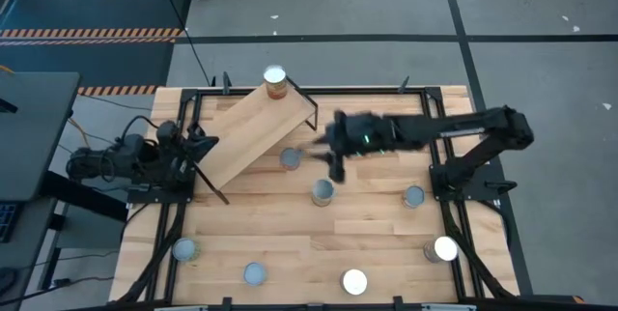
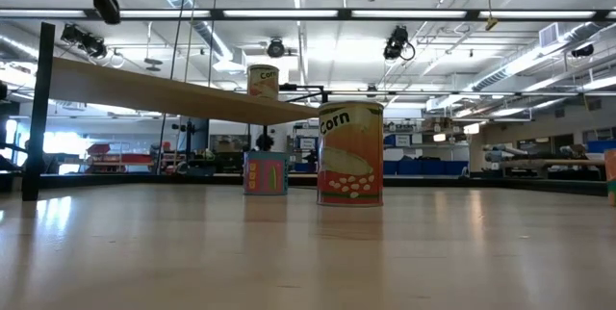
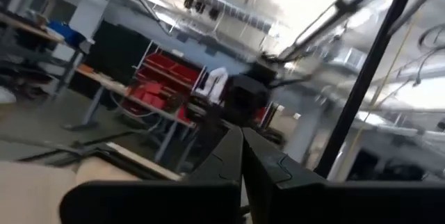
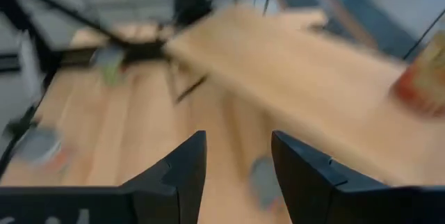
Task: Pick and place cans onto a shelf
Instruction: Put the large canned corn on the shelf
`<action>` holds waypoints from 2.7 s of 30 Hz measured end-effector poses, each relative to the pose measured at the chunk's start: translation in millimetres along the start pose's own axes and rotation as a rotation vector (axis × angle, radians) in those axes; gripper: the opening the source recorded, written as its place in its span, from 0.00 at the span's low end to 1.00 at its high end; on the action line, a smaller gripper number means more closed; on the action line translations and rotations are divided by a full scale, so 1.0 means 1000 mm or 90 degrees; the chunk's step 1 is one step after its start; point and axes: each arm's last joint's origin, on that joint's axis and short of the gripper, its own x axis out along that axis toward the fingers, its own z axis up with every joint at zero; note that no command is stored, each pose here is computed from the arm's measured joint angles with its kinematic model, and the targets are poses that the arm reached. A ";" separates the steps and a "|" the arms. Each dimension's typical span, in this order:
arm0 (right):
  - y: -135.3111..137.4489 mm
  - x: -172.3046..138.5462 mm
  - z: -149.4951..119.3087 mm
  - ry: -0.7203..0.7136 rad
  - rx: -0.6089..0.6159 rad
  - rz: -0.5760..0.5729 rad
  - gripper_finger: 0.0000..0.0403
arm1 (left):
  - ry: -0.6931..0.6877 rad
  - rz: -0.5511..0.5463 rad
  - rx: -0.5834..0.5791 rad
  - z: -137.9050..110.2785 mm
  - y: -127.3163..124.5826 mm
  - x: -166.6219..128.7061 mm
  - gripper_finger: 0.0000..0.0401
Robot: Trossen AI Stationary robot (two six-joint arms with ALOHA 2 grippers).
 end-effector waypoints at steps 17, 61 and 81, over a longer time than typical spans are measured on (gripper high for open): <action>0.062 0.033 -0.059 0.231 -0.065 -0.020 0.79 | 0.437 0.109 0.145 0.062 -0.034 0.025 0.15; 0.036 0.089 -0.091 0.354 -0.048 0.096 0.99 | 0.670 0.180 0.141 0.091 -0.054 0.045 0.26; 0.033 0.104 -0.113 0.352 -0.174 0.120 0.82 | 0.672 0.171 0.155 0.091 -0.054 0.045 0.26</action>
